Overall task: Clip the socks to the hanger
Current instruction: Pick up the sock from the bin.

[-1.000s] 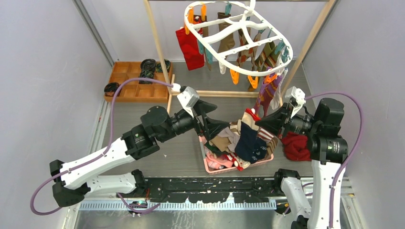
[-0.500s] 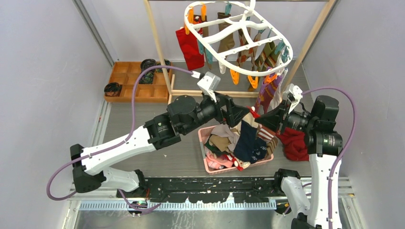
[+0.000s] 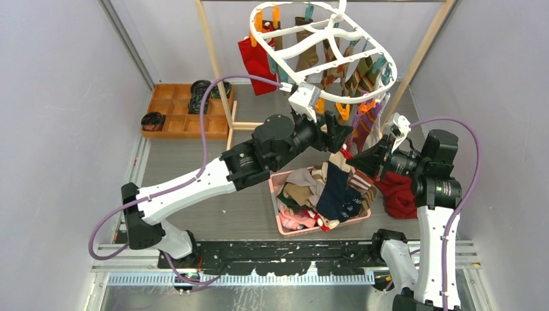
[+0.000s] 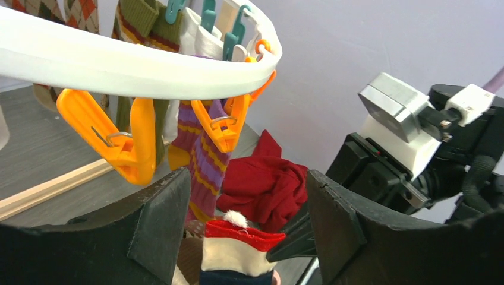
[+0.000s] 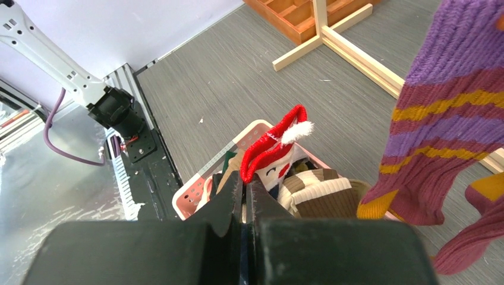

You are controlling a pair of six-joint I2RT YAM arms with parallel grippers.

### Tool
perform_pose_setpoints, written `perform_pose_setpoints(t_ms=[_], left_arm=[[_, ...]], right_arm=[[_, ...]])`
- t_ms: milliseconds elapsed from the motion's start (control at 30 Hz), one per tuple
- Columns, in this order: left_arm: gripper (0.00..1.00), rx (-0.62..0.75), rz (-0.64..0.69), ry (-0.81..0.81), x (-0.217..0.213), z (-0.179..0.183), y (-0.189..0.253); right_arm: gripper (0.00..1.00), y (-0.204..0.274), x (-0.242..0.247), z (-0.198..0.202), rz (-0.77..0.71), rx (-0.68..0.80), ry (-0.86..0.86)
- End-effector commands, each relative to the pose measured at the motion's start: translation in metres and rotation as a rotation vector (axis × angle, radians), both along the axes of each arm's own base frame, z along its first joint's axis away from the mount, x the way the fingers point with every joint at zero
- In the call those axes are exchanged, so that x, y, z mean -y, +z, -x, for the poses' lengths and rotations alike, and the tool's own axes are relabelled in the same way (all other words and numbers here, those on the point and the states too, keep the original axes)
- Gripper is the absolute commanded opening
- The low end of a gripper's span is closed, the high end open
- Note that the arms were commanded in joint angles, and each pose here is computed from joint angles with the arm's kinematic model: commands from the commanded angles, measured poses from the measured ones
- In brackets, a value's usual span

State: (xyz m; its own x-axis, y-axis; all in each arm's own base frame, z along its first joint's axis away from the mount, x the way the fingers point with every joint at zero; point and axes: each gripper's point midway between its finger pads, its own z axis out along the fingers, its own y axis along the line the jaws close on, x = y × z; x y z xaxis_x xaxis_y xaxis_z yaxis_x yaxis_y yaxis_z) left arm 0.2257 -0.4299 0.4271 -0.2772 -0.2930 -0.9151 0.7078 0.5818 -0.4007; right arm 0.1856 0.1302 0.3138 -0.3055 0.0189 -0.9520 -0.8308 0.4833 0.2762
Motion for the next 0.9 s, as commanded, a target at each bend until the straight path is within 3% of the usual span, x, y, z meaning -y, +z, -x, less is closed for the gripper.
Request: perform_pose_setpoints(t_ms=[0,400,867], left_arm=[[0.71,0.054,0.023,0.070,-0.004,-0.015,0.024],[0.64,0.080,0.074,0.126,0.006,-0.044,0.025],[0.59,0.130,0.138,0.133,0.009,-0.047,0.041]], right_arm=[[0.01,0.008,-0.001,0.000,-0.011,0.035,0.023],[0.01,0.012,-0.002,0.001,-0.016,0.037,0.030],[0.01,0.013,-0.001,0.001,-0.019,0.032,0.033]])
